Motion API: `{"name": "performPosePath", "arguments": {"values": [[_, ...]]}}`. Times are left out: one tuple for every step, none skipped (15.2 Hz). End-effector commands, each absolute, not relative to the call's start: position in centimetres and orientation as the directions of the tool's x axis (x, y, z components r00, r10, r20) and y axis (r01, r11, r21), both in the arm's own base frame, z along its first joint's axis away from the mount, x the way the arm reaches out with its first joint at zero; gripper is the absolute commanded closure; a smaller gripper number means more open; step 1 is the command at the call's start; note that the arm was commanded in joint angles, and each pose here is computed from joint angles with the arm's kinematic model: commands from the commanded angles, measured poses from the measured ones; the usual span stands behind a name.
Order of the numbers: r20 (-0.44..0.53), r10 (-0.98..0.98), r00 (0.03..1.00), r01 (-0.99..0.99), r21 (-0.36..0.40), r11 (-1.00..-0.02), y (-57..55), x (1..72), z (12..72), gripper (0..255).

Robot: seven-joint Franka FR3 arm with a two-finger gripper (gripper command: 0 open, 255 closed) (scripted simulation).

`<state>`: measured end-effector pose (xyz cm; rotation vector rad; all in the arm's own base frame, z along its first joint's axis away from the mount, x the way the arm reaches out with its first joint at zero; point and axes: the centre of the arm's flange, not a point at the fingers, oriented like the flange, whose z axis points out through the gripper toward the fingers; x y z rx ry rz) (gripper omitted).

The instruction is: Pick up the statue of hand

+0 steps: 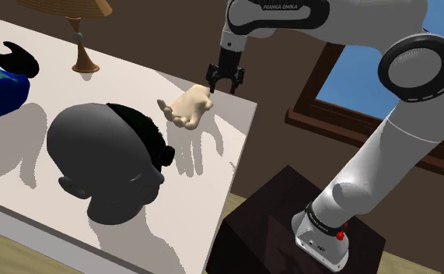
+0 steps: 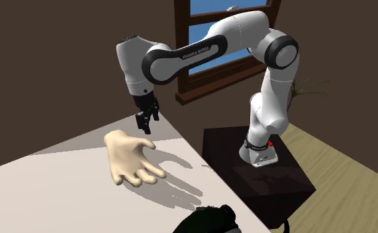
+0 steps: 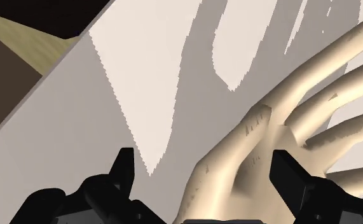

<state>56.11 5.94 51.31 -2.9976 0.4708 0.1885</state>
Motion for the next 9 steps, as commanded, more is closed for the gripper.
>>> {"name": "performPosePath", "arguments": {"values": [[-0.165, -0.317, 0.934, -0.333, -0.076, -0.940, 6.7, 58.6, 49.7, 0], [-0.178, -0.326, 0.928, -0.343, -0.073, -0.937, 7.0, 59.8, 48.9, 0], [-0.191, -0.335, 0.923, -0.353, -0.070, -0.933, 7.2, 61.0, 48.0, 0], [-0.196, -0.339, 0.920, -0.357, -0.069, -0.931, 7.3, 61.5, 47.7, 0], [-0.196, -0.339, 0.920, -0.357, -0.069, -0.931, 7.3, 61.5, 47.1, 0], [-0.196, -0.339, 0.920, -0.357, -0.069, -0.931, 7.3, 61.5, 46.6, 0], [-0.196, -0.339, 0.920, -0.357, -0.069, -0.931, 7.3, 61.5, 46.1, 0], [-0.196, -0.339, 0.920, -0.357, -0.069, -0.931, 7.3, 61.5, 45.6, 0], [-0.196, -0.339, 0.920, -0.357, -0.069, -0.931, 7.3, 61.5, 45.0, 0]]}}
